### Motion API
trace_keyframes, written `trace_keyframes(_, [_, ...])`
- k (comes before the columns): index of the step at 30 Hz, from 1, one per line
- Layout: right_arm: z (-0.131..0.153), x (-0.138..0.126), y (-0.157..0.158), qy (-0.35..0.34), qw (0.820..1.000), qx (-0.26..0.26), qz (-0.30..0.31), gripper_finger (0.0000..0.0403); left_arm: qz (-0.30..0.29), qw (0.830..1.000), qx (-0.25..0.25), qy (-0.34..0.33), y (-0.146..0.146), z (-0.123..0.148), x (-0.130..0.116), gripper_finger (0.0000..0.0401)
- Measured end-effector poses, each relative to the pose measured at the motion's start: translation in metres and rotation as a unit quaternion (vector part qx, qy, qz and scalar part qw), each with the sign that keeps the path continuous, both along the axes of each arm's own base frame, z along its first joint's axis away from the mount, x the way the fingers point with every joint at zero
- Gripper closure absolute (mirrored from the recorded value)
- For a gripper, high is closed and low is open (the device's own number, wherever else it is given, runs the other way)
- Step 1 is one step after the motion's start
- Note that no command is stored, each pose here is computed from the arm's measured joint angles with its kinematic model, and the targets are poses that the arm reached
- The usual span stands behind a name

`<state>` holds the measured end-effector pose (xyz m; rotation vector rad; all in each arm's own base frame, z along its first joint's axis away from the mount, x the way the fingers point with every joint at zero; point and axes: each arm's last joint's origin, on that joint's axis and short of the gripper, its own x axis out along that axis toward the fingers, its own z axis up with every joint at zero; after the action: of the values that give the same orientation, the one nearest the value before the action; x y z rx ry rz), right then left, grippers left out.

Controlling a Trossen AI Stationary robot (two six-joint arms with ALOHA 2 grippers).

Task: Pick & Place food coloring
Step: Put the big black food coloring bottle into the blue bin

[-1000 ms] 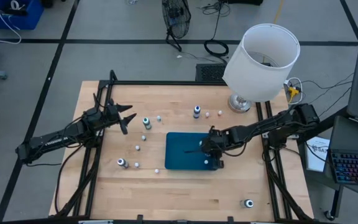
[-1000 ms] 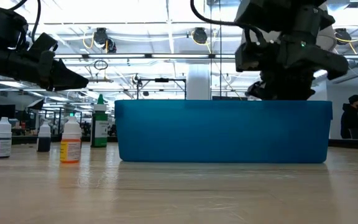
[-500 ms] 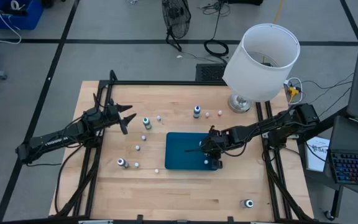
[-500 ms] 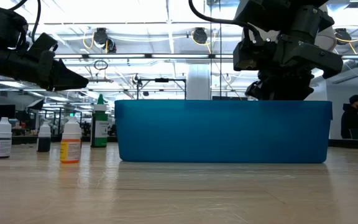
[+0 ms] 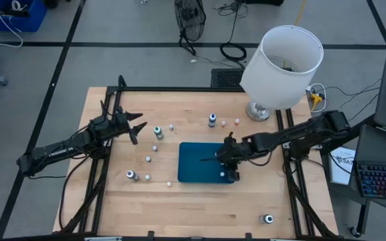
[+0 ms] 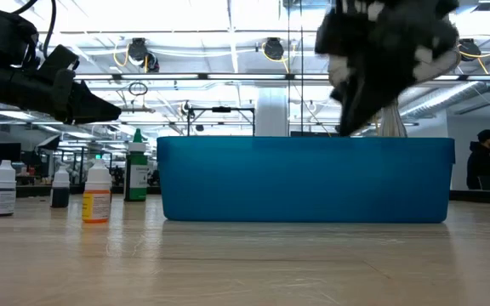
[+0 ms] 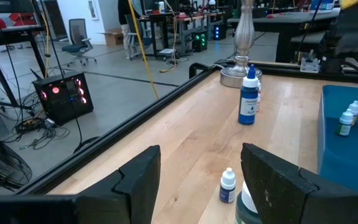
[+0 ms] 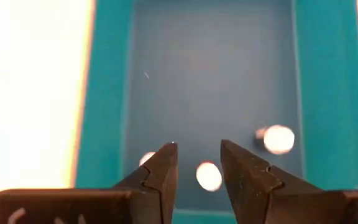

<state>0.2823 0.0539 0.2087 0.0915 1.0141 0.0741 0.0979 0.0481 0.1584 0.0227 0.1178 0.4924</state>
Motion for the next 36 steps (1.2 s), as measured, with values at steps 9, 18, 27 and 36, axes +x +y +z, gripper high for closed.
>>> trace_keyframes(9, [0.057, -0.027, 0.056, -0.034, 0.995, 0.096, 0.005, 0.031, 0.0, 1.0, 0.0, 0.0, 0.0, 0.0, 0.0, 0.0176])
trace_keyframes(18, [0.094, -0.04, 0.149, 0.191, 0.977, 0.043, -0.08, 0.0397, 0.0, 1.0, 0.0, 0.0, 0.0, 0.0, 0.0, 0.0176])
trace_keyframes(27, [0.079, -0.065, 0.176, 0.39, 0.885, 0.003, -0.254, 0.039, 0.0, 1.0, 0.0, 0.0, 0.0, 0.0, 0.0, 0.0176])
trace_keyframes(36, [0.059, -0.071, 0.181, 0.382, 0.871, 0.035, -0.306, 0.0261, 0.0, 1.0, 0.0, 0.0, 0.0, 0.0, 0.0, 0.0176])
